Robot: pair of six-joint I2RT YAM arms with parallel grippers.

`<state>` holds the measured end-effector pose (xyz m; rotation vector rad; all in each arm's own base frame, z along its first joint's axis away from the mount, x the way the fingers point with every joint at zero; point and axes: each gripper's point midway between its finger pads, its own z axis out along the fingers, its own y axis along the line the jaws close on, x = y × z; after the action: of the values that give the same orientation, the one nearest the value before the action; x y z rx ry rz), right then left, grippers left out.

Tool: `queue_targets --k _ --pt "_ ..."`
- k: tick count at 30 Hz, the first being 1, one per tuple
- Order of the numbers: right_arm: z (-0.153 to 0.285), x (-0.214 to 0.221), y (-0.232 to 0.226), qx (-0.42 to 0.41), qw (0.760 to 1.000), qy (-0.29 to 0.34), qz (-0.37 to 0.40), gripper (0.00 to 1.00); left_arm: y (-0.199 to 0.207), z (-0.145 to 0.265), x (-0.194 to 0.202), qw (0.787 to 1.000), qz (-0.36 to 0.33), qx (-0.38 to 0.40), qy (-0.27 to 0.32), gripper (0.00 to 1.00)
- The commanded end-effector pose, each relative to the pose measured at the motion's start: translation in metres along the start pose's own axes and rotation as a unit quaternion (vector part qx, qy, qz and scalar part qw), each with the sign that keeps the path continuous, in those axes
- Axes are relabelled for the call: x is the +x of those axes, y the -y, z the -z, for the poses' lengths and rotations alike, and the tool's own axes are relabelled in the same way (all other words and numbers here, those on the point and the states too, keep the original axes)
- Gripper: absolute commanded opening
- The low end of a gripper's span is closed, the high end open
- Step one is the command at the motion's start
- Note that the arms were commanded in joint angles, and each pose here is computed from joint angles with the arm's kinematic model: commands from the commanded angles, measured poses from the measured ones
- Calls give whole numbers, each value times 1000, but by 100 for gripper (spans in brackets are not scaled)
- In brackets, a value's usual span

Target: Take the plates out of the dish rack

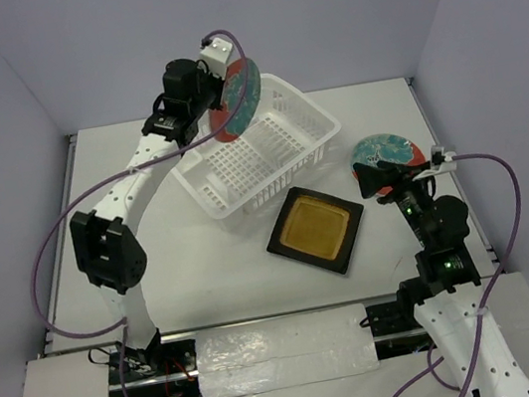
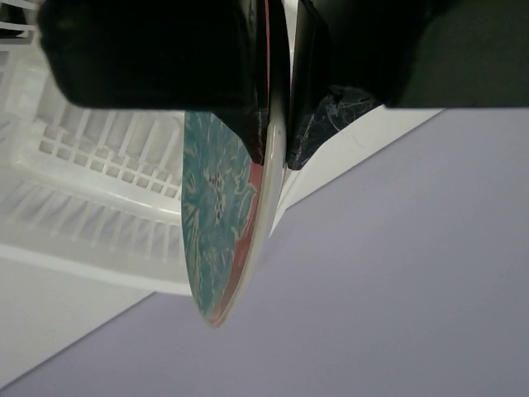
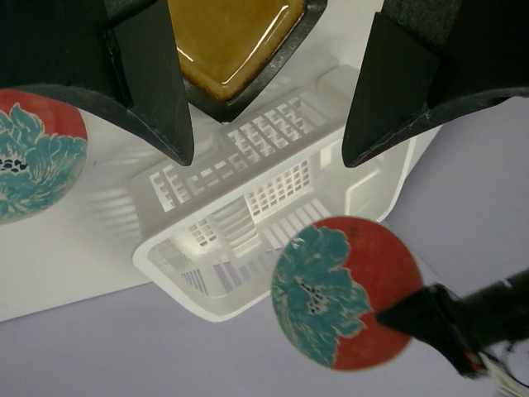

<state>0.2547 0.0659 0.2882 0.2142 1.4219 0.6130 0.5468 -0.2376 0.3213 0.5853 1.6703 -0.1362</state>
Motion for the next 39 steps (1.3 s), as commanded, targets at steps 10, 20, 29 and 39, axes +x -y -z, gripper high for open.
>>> queue_targets --k 10,20,29,39 --pt "-20 11 -48 -143 989 -45 -17 87 -20 148 -180 961 118 -7 251 0" --pt "-37 8 -78 -232 969 -64 -59 91 28 179 -203 923 256 142 249 0" --pt "-44 2 -84 -258 964 -42 -38 91 62 206 -195 877 334 236 253 0" --pt "-48 -2 -92 -281 955 -44 -91 90 99 213 -176 852 353 304 240 0"
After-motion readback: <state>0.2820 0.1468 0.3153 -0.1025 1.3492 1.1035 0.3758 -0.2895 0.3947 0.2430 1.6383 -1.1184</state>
